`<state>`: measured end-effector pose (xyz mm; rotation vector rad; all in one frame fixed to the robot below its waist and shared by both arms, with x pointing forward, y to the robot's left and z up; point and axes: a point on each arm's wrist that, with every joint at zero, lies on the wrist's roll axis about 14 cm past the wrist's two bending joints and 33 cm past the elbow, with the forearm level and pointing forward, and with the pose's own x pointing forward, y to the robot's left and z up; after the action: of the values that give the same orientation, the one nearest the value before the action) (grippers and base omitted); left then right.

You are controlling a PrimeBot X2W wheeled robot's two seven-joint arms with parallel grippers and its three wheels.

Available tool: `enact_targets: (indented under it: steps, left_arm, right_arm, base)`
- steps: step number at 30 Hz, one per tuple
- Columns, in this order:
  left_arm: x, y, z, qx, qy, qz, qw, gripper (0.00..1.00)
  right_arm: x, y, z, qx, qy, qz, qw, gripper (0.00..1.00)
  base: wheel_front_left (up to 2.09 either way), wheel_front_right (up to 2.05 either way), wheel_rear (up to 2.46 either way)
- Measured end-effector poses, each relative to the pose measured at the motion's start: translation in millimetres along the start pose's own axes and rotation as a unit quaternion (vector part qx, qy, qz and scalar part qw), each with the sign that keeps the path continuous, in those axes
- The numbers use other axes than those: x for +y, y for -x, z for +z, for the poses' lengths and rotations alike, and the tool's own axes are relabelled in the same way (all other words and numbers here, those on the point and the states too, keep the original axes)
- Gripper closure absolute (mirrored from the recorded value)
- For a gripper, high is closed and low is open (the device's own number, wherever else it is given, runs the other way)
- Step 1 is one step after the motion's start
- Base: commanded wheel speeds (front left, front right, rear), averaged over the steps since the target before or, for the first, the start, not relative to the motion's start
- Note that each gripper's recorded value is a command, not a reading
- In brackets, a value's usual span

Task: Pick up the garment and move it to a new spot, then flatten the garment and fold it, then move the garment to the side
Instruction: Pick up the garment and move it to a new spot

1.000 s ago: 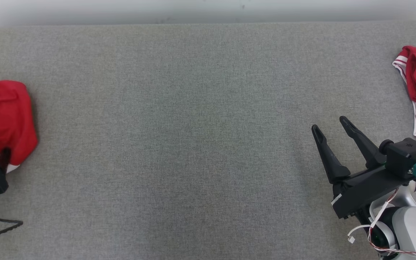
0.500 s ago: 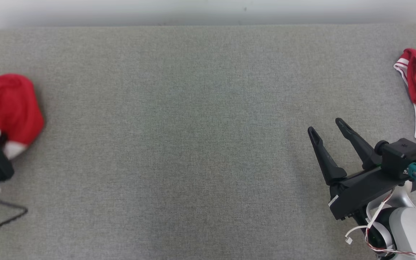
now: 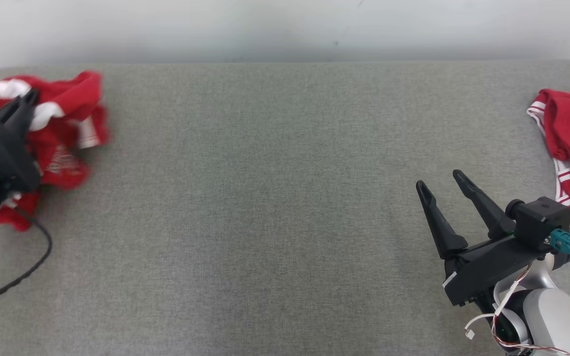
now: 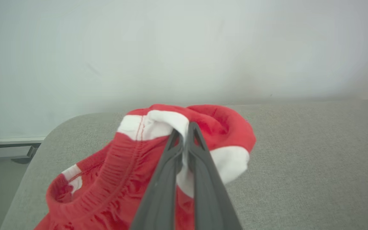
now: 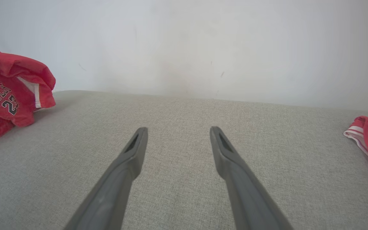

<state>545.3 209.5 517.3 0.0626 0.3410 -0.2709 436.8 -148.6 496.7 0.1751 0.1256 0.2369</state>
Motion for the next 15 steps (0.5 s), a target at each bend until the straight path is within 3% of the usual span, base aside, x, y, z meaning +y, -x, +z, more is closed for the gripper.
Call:
enact_targets:
  steps: [9, 15]
  left_arm:
    - [-76, -6, 39, -0.043, -0.028, -0.107, 0.993, 1.00]
    - [-146, -4, 43, -0.055, -0.001, -0.199, 0.978, 1.00]
  right_arm:
    - [-14, 13, 3, -0.015, -0.013, -0.028, 0.999, 0.00]
    - [-27, 26, 4, -0.025, -0.022, -0.055, 0.998, 0.00]
  base:
    - [0.00, 0.00, 0.00]
    - [0.00, 0.00, 0.00]
